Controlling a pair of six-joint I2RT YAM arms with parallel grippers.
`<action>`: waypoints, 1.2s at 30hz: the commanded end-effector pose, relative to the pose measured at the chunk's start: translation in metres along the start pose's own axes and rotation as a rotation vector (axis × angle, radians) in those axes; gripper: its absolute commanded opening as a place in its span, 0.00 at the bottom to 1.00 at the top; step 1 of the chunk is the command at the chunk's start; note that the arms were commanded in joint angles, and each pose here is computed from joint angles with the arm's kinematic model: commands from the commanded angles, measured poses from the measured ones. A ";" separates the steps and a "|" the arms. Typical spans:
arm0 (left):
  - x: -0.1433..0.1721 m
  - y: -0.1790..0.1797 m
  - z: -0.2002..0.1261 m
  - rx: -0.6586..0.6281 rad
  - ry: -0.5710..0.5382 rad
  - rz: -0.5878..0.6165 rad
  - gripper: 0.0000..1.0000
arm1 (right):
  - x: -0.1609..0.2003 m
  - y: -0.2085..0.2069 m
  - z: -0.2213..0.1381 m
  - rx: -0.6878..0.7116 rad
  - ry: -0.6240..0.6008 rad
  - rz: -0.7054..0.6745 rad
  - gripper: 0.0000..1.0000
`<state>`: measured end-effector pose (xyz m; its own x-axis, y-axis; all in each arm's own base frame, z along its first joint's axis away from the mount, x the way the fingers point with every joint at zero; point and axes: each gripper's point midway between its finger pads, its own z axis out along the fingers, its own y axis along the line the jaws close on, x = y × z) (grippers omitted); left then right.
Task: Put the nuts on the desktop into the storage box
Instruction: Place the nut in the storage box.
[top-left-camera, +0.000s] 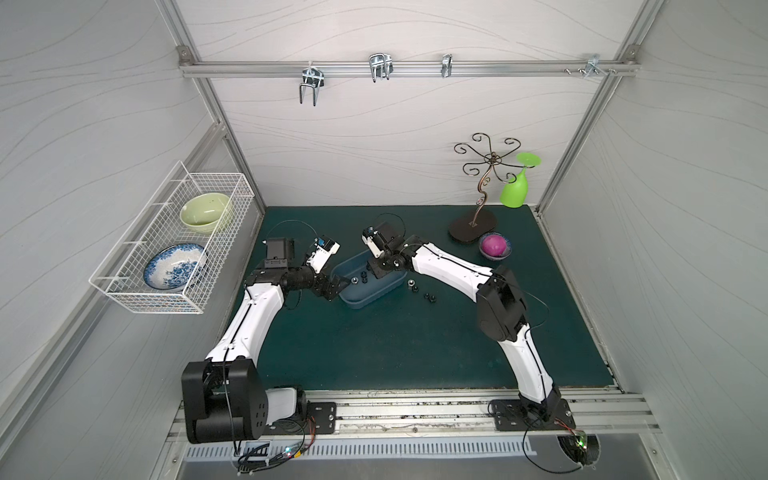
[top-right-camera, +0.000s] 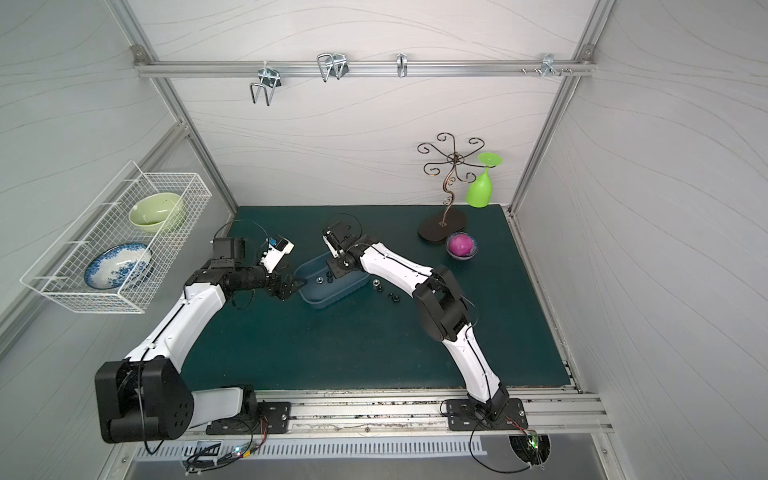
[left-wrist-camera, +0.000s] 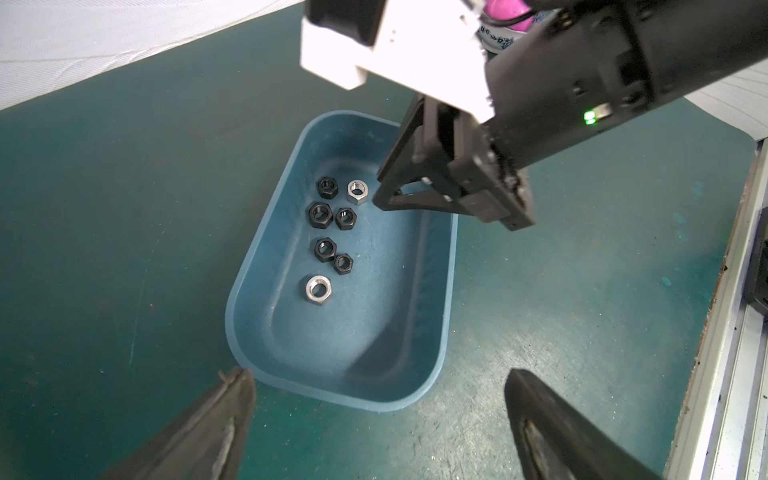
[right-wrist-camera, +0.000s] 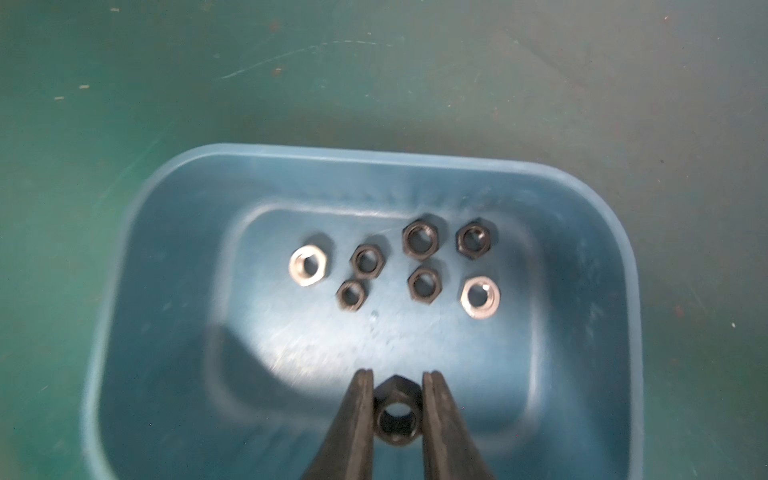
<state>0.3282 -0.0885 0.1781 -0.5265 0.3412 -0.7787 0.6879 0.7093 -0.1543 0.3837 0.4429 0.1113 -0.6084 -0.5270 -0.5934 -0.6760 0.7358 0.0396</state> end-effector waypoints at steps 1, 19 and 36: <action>-0.001 0.008 0.004 -0.018 -0.010 0.025 0.99 | -0.010 -0.014 0.008 0.052 -0.024 0.020 0.21; -0.012 0.022 0.031 0.066 -0.035 0.026 0.99 | -0.016 -0.046 0.048 0.085 -0.072 0.063 0.20; -0.020 0.012 0.069 0.078 -0.009 0.186 0.99 | -0.011 -0.071 0.068 0.130 -0.058 0.078 0.21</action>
<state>0.3648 -0.1262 0.1326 -0.4592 0.4560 -0.7623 0.7880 0.6053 -0.1126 0.4578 0.4257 0.0647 -0.6373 -0.4472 -0.6276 -0.5738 0.8190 -0.0009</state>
